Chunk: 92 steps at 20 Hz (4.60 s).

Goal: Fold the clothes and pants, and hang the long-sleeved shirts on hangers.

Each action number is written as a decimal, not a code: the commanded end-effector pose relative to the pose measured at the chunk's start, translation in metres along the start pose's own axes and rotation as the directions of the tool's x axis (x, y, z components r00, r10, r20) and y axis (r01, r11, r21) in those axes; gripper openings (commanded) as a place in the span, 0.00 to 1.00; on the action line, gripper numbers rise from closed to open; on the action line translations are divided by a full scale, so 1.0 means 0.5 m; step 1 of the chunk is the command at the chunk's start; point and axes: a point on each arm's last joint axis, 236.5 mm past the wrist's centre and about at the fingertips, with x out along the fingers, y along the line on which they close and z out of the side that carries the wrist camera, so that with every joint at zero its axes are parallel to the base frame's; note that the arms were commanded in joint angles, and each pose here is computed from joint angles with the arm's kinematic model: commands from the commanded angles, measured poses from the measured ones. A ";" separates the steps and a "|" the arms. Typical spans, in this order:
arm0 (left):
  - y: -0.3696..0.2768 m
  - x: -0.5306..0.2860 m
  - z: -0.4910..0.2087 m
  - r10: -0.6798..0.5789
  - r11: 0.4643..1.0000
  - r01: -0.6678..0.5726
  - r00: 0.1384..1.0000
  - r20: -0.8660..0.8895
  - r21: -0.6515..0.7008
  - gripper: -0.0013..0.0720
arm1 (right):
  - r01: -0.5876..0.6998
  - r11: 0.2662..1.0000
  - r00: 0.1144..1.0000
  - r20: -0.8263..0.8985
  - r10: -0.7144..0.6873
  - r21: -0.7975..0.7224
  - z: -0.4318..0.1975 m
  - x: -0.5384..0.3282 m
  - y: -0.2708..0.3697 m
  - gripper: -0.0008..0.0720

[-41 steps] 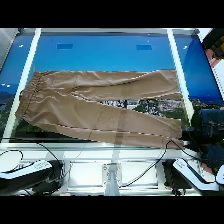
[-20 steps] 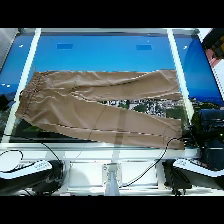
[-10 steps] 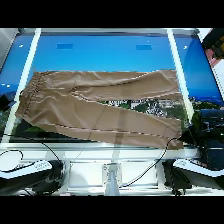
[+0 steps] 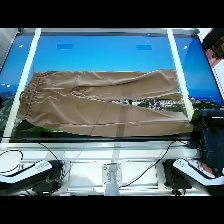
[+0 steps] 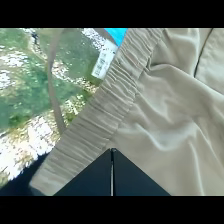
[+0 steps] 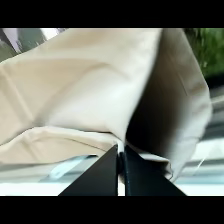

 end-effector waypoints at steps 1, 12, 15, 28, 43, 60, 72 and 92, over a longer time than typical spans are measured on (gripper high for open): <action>0.010 -0.035 -0.047 0.018 0.998 -0.023 0.996 -0.088 -0.050 0.06 | 0.052 0.994 0.993 0.112 -0.041 -0.092 0.023 -0.045 0.020 0.03; 0.086 -0.001 -0.159 0.073 0.968 -0.143 0.946 -0.315 -0.204 0.97 | 0.056 0.991 0.994 0.097 -0.044 -0.124 0.012 -0.047 0.022 0.03; 0.072 0.066 -0.189 -0.052 0.949 -0.066 0.932 -0.359 -0.309 0.73 | 0.057 0.991 0.994 0.097 -0.045 -0.124 0.012 -0.047 0.021 0.03; 0.038 0.193 -0.237 -0.288 0.872 0.088 0.887 -0.360 -0.481 0.20 | 0.055 0.991 0.994 0.102 -0.042 -0.125 0.014 -0.049 0.024 0.03; -0.197 -0.182 0.178 -0.429 0.841 0.523 0.802 0.415 -0.142 0.05 | -0.060 0.859 0.806 0.483 0.341 -0.508 0.206 -0.174 0.250 0.03; -0.023 0.093 0.069 0.024 0.877 0.034 0.993 0.115 -0.479 0.06 | 0.223 0.950 0.507 0.858 0.080 -0.221 0.491 0.128 0.390 0.03; -0.078 0.217 0.053 -0.069 0.878 0.105 0.993 0.095 -0.467 0.06 | 0.175 0.968 0.504 0.861 0.068 -0.179 0.558 0.176 0.398 0.03; -0.135 0.201 0.186 -0.086 0.851 0.261 0.925 0.369 -0.455 0.44 | 0.170 0.963 0.477 0.872 0.106 -0.210 0.568 0.167 0.449 0.03</action>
